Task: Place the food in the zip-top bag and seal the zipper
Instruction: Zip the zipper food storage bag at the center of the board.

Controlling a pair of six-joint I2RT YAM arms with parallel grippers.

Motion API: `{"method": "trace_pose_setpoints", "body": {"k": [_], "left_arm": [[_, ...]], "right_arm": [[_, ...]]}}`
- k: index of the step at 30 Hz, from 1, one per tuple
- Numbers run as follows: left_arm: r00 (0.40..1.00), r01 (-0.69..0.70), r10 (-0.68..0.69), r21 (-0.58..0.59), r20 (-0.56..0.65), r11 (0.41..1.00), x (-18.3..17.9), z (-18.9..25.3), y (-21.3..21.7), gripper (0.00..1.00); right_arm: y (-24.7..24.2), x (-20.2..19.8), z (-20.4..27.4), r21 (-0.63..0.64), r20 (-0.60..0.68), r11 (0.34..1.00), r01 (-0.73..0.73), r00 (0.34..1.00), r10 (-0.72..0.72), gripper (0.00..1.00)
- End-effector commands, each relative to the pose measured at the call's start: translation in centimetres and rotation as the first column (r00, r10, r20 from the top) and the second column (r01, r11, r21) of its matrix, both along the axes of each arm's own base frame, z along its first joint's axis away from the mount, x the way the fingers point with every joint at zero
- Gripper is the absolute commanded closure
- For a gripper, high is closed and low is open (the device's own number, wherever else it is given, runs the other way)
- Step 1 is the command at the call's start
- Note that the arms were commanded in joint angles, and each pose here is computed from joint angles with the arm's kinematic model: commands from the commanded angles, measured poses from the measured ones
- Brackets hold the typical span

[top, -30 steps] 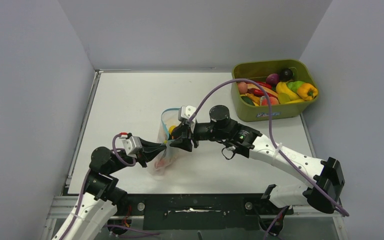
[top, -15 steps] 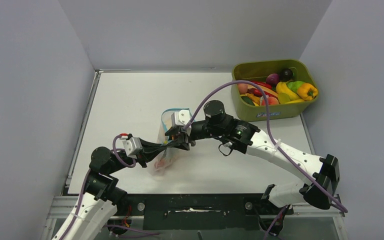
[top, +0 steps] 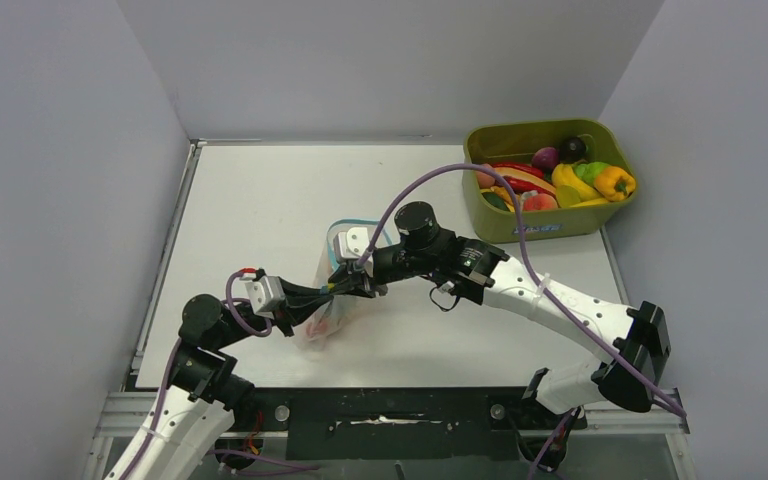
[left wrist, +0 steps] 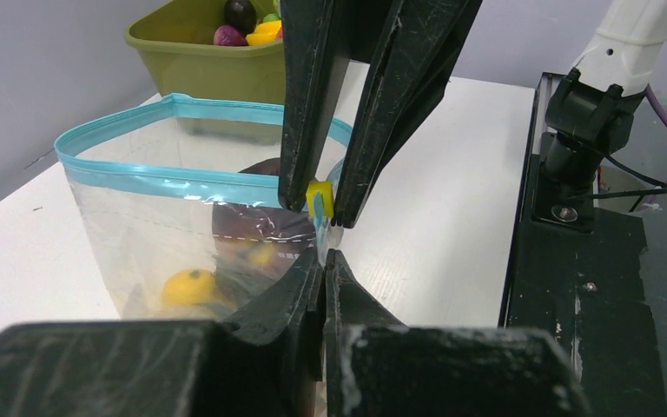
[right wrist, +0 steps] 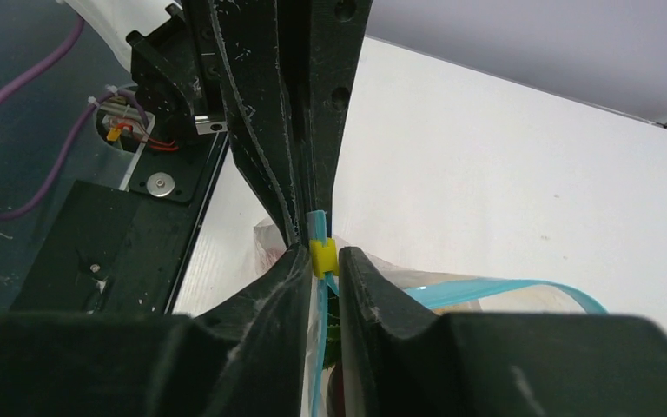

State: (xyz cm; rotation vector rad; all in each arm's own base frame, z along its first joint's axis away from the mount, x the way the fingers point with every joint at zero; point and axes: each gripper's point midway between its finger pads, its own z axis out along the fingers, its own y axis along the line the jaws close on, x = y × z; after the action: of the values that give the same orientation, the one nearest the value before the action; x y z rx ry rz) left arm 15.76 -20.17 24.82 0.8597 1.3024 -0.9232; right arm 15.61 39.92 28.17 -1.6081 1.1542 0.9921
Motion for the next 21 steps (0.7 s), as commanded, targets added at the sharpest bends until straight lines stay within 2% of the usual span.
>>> {"method": "trace_pose_setpoints", "body": {"k": [1, 8, 21], "left_arm": [[0.996, 0.036, -0.034, -0.021, 0.082, 0.999, -0.7, 1.9, -0.2, 1.00], [0.992, 0.062, -0.059, -0.028, 0.114, 0.998, -1.4, 2.9, -0.2, 1.00], [0.966, 0.133, -0.093, -0.155, 0.242, 0.979, -2.8, 8.3, -0.4, 1.00]], "right_arm": [[0.5, -0.3, 2.6, 0.057, 0.046, 0.998, -0.033, 0.998, 0.030, 0.85], [0.0, 0.5, 2.7, 0.039, 0.075, 0.999, 0.011, 0.997, -0.014, 0.99], [-3.8, 2.4, 4.7, 0.016, 0.130, 0.990, 0.138, 0.982, -0.139, 1.00]]}}
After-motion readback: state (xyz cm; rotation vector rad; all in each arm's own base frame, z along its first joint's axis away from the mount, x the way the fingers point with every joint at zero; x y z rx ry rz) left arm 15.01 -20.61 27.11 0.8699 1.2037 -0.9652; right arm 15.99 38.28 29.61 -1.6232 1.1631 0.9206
